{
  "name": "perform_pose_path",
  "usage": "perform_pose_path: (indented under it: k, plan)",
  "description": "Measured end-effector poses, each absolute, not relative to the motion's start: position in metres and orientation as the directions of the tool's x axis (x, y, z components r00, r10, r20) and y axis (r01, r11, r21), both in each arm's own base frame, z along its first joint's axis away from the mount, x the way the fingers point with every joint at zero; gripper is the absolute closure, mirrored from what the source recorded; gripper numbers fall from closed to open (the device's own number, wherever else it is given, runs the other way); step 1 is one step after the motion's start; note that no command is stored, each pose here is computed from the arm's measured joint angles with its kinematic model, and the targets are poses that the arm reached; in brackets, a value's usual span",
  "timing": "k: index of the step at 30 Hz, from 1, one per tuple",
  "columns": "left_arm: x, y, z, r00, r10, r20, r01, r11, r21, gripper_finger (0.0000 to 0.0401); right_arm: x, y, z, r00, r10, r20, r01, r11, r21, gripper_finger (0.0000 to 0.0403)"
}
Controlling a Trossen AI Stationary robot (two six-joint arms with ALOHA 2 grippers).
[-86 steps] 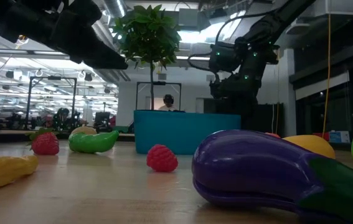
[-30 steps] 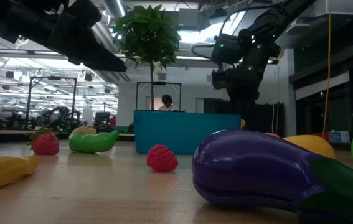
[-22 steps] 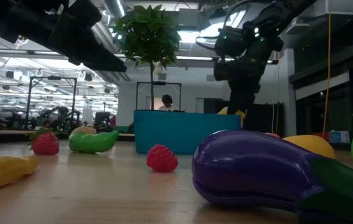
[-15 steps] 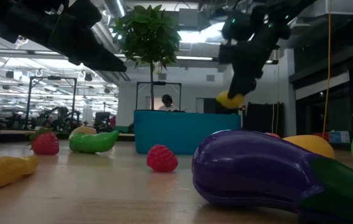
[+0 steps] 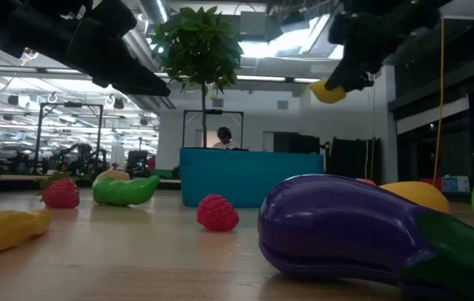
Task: Pick and placing Produce into tupperware
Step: Put the yellow lemon into the blue bin
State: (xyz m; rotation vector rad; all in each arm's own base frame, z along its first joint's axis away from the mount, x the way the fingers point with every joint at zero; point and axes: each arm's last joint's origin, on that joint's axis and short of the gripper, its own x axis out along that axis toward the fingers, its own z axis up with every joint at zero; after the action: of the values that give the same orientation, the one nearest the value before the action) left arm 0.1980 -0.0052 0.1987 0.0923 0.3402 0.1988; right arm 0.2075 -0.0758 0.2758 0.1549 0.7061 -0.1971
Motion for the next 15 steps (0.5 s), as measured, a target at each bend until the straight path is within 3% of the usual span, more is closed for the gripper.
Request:
perform_pose_path:
  k: [5, 15]
  plan:
    - [0.198, -0.005, 0.199, 0.924, 0.210, -0.321, -0.179, 0.976, 0.123, 0.0140, 0.189, -0.068, 0.259, 0.822, -0.117, -0.557, 0.207, 0.973, 0.100, 0.0197]
    - [0.198, -0.005, 0.199, 0.926, 0.209, -0.314, -0.182, 0.977, 0.114, 0.0140, 0.173, -0.056, 0.222, 0.933, 0.031, -0.359, 0.018, 0.991, 0.131, 0.0197]
